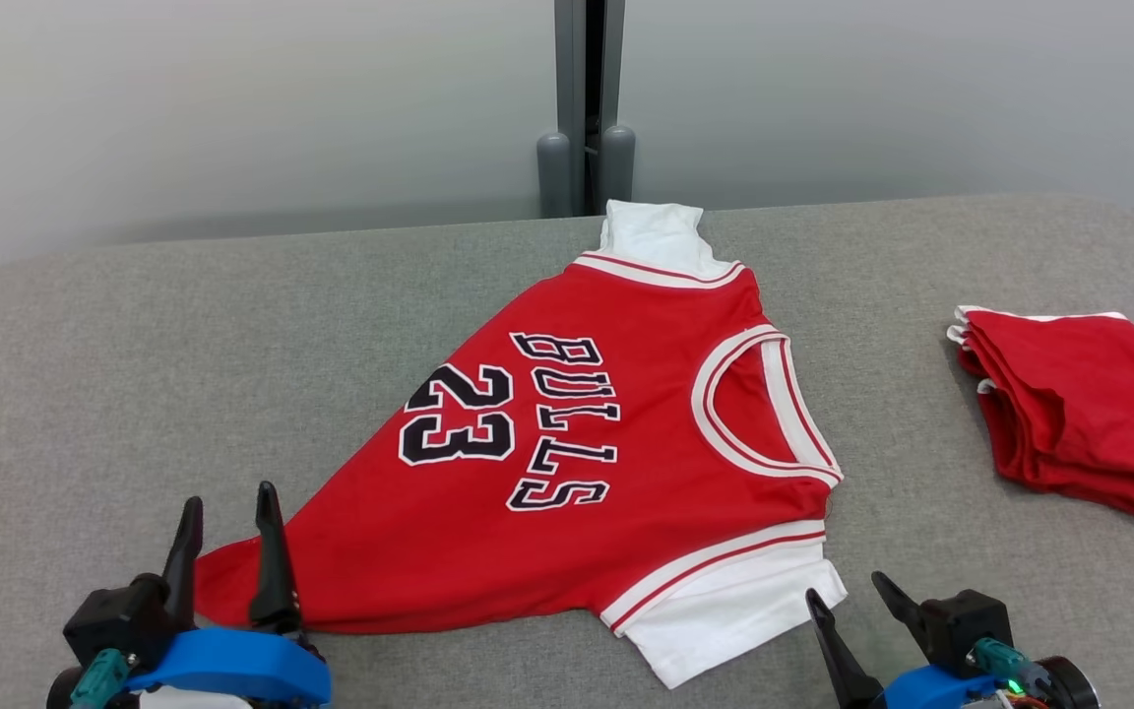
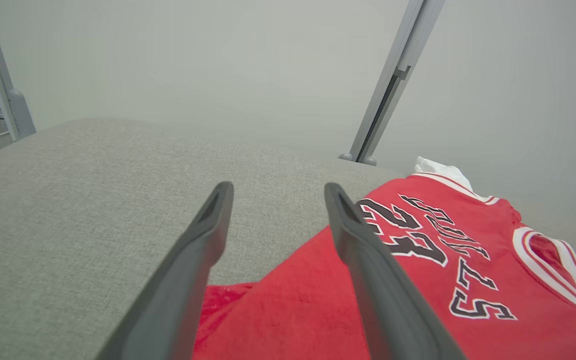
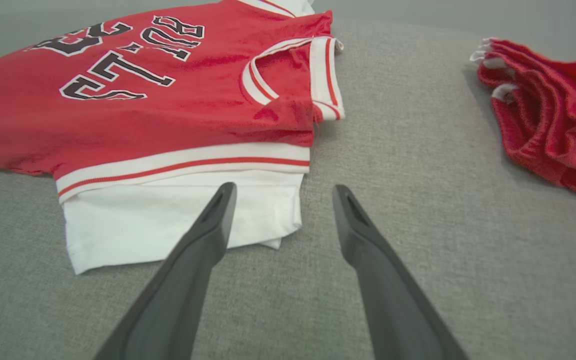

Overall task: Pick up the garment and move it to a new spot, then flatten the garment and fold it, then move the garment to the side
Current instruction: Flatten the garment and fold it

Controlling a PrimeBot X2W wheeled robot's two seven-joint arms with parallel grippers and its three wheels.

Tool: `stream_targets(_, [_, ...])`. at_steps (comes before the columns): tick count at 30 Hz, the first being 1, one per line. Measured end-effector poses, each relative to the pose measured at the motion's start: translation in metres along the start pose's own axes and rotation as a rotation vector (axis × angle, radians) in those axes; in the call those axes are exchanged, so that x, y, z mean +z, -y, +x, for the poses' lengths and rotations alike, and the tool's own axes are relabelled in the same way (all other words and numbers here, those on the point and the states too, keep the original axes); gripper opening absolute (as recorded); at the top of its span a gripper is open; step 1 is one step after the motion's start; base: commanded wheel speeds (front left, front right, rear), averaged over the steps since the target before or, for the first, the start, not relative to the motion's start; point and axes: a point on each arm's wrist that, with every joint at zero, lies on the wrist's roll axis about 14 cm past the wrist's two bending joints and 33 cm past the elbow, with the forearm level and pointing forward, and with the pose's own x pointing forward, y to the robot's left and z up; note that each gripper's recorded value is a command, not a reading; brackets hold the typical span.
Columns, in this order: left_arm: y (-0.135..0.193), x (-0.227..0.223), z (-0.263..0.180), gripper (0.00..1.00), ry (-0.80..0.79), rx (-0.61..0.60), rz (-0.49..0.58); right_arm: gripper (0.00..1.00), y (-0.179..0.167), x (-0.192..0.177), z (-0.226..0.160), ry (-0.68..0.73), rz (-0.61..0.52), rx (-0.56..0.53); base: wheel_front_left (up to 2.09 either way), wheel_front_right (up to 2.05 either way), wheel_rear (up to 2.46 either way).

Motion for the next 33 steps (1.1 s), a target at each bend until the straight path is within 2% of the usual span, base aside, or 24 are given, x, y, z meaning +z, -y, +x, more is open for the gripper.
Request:
stream_targets(3, [0.006, -0.007, -0.003, 1.0, -0.017, -0.009, -0.011, 1.0, -0.003, -0.017, 0.004, -0.052, 0.014, 0.012, 0.0, 0.0, 0.0])
stream_targets(10, [0.007, -0.017, -0.009, 1.0, -0.043, 0.003, -0.029, 1.0, -0.016, -0.029, 0.027, -0.112, 0.005, 0.063, 0.0, 0.0, 0.0])
stream_targets(11, [0.006, -0.017, -0.009, 1.0, -0.045, 0.006, -0.029, 0.74, -0.018, -0.032, 0.029, -0.126, 0.001, 0.068, 0.0, 0.0, 0.0])
stream_targets(12, [0.005, -0.017, -0.009, 1.0, -0.045, 0.008, -0.029, 0.24, -0.018, -0.035, 0.03, -0.142, -0.004, 0.072, 0.0, 0.0, 0.0])
stream_targets(13, [0.004, -0.018, -0.009, 1.0, -0.046, 0.011, -0.029, 0.0, -0.018, -0.036, 0.032, -0.144, -0.006, 0.074, 0.0, 0.0, 0.0])
stream_targets(20, [0.009, -0.019, -0.002, 1.0, -0.048, 0.001, -0.031, 0.0, -0.003, -0.029, 0.029, -0.101, 0.004, 0.024, 0.0, 0.0, 0.0])
stream_targets(29, [0.025, -0.024, 0.009, 1.0, -0.059, -0.044, -0.033, 0.0, 0.05, -0.05, -0.026, -0.163, 0.013, -0.158, 0.0, 0.0, 0.0])
stream_targets(30, [0.026, -0.024, 0.01, 1.0, -0.06, -0.048, -0.034, 0.34, 0.054, -0.051, -0.03, -0.163, 0.015, -0.172, 0.0, 0.0, 0.0])
stream_targets(31, [0.027, -0.024, 0.011, 1.0, -0.059, -0.05, -0.034, 1.0, 0.056, -0.05, -0.033, -0.16, 0.017, -0.182, 0.0, 0.0, 0.0])
stream_targets(33, [0.027, -0.022, 0.013, 1.0, -0.052, -0.052, -0.034, 1.0, 0.062, -0.043, -0.035, -0.133, 0.038, -0.202, 0.0, 0.0, 0.0])
